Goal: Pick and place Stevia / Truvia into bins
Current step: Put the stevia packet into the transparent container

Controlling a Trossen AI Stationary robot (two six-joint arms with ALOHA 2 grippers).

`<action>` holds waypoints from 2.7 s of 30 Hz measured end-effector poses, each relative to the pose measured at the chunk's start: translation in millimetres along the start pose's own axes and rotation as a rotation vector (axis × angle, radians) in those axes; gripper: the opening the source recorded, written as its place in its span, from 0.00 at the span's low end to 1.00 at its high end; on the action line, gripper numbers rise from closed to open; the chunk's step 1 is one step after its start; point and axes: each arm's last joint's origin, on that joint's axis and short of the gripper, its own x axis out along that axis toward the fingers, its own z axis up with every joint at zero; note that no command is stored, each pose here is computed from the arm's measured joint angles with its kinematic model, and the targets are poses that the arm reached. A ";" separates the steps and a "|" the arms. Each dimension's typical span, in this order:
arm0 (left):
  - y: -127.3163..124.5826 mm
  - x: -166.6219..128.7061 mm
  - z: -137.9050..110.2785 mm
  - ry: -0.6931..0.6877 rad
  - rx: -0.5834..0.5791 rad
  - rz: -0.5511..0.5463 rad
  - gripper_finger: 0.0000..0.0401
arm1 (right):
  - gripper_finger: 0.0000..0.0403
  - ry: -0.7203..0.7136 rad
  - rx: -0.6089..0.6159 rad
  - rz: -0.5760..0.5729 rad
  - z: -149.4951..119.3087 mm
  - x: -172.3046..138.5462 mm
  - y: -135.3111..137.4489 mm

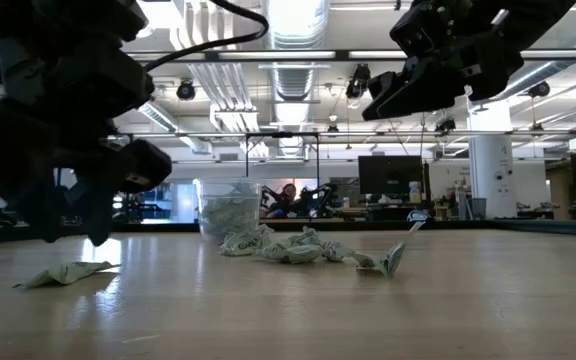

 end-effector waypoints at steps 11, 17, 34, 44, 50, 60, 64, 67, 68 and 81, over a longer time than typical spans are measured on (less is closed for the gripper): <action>-14.4 10.3 3.1 -0.048 0.042 0.043 0.31 | 0.31 0.011 0.005 0.005 -2.4 3.0 -0.4; -18.1 10.7 3.2 -0.053 0.061 0.055 0.31 | 0.32 0.012 0.009 0.005 -2.4 3.0 -0.3; -23.0 12.0 1.2 -0.076 0.080 0.087 0.31 | 0.30 0.013 0.024 0.005 -2.5 3.0 -0.3; -24.2 12.7 -2.3 -0.077 0.085 0.082 0.31 | 0.29 0.014 0.024 0.005 -2.6 3.0 -0.3; -22.8 18.4 -5.8 -0.062 0.085 0.093 0.31 | 0.28 0.019 0.026 0.007 -3.1 3.1 -0.1; -21.9 26.2 -8.6 -0.051 0.077 0.095 0.31 | 0.28 0.020 0.027 0.008 -3.3 3.1 0.1; -21.6 27.4 -8.6 -0.055 0.076 0.095 0.31 | 0.27 0.020 0.027 0.008 -3.3 3.1 0.1; -21.7 27.5 -8.3 -0.058 0.076 0.095 0.29 | 0.27 0.021 0.027 0.008 -3.3 3.1 0.1; -21.8 27.5 -8.1 -0.059 0.076 0.094 0.28 | 0.27 0.021 0.027 0.008 -3.3 3.1 0.1; -21.8 27.6 -8.2 -0.059 0.077 0.092 0.01 | 0.28 0.021 0.027 0.008 -3.3 3.1 0.1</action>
